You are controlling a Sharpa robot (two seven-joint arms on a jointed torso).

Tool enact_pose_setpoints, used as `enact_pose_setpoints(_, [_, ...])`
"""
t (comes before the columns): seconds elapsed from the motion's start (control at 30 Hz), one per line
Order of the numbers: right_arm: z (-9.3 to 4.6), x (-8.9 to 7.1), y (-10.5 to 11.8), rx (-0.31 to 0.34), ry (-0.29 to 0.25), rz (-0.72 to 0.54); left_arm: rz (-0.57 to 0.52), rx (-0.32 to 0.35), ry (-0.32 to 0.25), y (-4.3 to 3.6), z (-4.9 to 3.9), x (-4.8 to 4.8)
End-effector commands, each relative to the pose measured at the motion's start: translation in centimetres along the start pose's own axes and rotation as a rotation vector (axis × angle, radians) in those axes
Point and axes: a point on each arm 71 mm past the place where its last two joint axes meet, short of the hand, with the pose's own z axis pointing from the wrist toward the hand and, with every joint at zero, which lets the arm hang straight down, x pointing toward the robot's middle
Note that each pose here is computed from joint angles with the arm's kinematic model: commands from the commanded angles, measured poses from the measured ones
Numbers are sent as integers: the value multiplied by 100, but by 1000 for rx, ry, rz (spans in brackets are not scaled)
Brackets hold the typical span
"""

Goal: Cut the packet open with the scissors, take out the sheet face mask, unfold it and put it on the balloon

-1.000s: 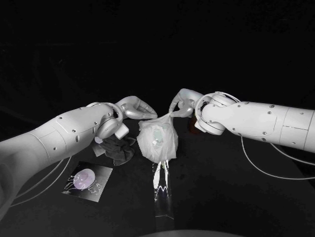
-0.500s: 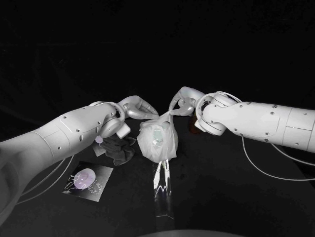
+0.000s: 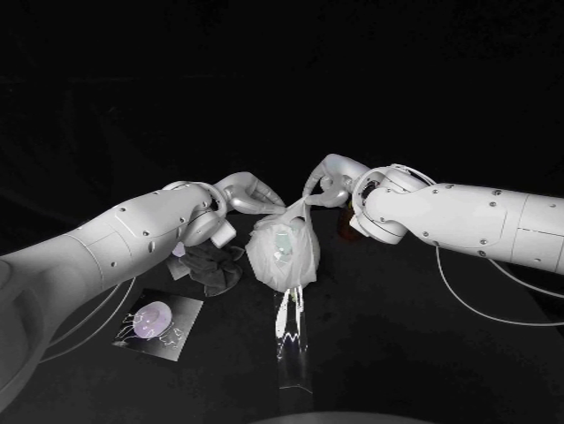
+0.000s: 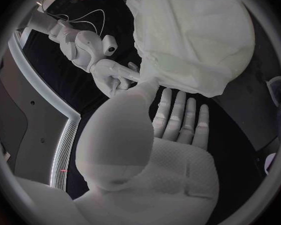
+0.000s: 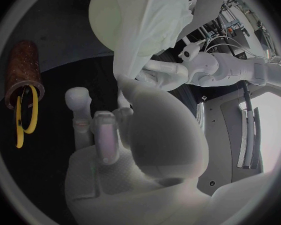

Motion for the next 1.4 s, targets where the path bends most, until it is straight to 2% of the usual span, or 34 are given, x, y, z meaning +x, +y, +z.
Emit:
enact_pose_setpoints(0.03, [-2,-21,22,-16,-18,-11,4,-9,41,-8,17,44])
enact_pose_setpoints(0.27, [-6,-15,37,-20,-17,-9,2,-18,63,-2,32,72])
enact_pose_setpoints(0.67, [-11,-15,46,-21,-18,-8,-2,-23,68,14,40,60])
enact_pose_setpoints(1.4, [-10,-19,33,-13,-9,-13,-17,-6,9,6,48,11])
